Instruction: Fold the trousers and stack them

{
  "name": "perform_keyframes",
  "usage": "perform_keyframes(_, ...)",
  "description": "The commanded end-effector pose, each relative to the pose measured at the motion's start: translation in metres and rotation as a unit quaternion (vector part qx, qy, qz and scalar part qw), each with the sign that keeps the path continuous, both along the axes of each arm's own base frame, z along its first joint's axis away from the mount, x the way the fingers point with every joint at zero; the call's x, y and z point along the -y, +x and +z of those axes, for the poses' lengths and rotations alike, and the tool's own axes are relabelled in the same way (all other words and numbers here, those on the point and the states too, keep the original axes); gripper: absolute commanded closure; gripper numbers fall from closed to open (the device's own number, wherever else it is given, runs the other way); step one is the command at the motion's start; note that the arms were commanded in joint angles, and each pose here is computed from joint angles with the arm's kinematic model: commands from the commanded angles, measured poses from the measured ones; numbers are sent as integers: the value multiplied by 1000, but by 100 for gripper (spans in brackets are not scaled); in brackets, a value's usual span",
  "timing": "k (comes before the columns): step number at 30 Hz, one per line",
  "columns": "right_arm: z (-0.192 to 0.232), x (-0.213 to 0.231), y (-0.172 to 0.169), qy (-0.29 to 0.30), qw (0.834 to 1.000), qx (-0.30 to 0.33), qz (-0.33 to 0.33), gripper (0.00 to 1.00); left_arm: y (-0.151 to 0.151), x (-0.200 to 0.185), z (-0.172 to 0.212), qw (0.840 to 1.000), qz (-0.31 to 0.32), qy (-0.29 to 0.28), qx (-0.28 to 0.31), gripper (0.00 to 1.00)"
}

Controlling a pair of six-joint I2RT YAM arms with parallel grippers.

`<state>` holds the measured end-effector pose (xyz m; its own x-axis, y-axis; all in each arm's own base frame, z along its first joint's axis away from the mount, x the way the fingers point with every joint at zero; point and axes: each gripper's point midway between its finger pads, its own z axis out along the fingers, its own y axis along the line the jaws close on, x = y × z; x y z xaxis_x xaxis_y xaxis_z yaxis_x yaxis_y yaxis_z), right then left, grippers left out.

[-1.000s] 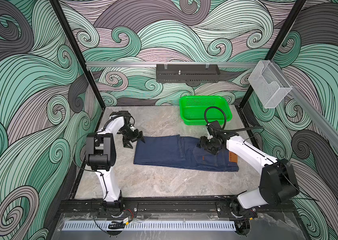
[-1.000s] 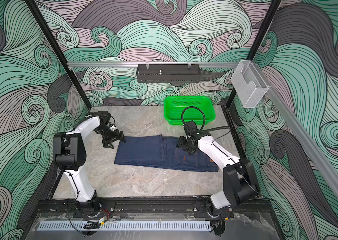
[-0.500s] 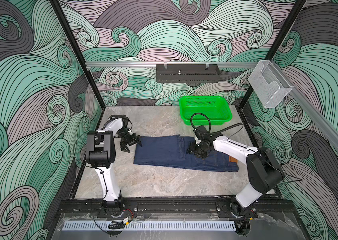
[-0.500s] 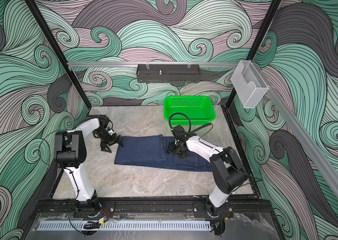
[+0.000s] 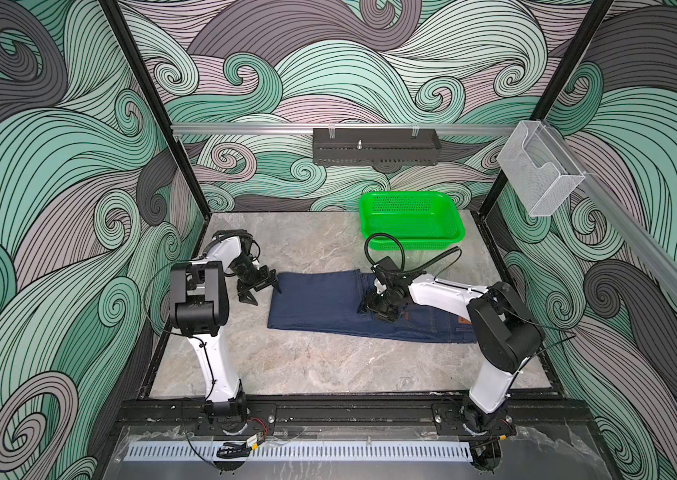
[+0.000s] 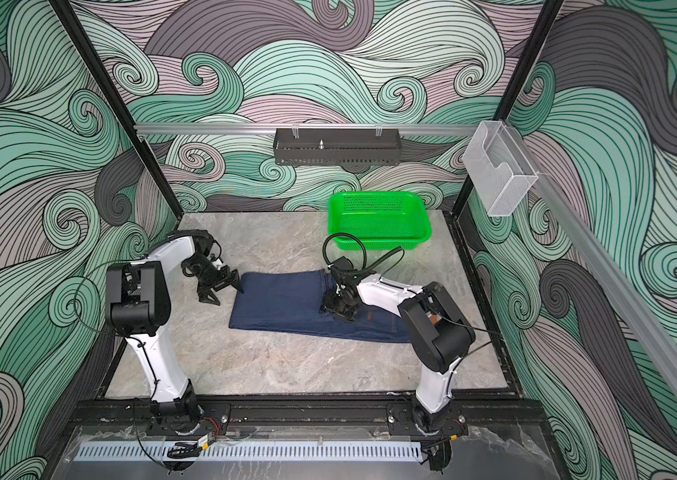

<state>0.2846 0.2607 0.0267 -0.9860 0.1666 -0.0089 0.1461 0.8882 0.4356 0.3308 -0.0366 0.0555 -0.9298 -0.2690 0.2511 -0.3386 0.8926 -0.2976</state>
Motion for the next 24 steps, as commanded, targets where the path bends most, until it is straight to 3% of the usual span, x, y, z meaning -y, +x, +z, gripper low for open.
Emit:
perform_keyframes(1,4,-11,11,13,1000,7,-7,41,-3,2,0,1000,1,-10,-4,12)
perform_keyframes(6,7,-13,14,17,1000,9,-12,67,-2,1,1,1000,2,-10,-1,13)
perform_keyframes(14,18,-15,11,22,1000,10,-18,93,-2,1,1,1000,3,-11,1,14)
perform_keyframes(17,34,-17,6,26,999,17,-19,99,-2,1,1,1000,4,-11,3,14)
perform_keyframes(24,66,-10,-15,19,999,23,-13,100,-1,0,3,1000,6,-12,5,14)
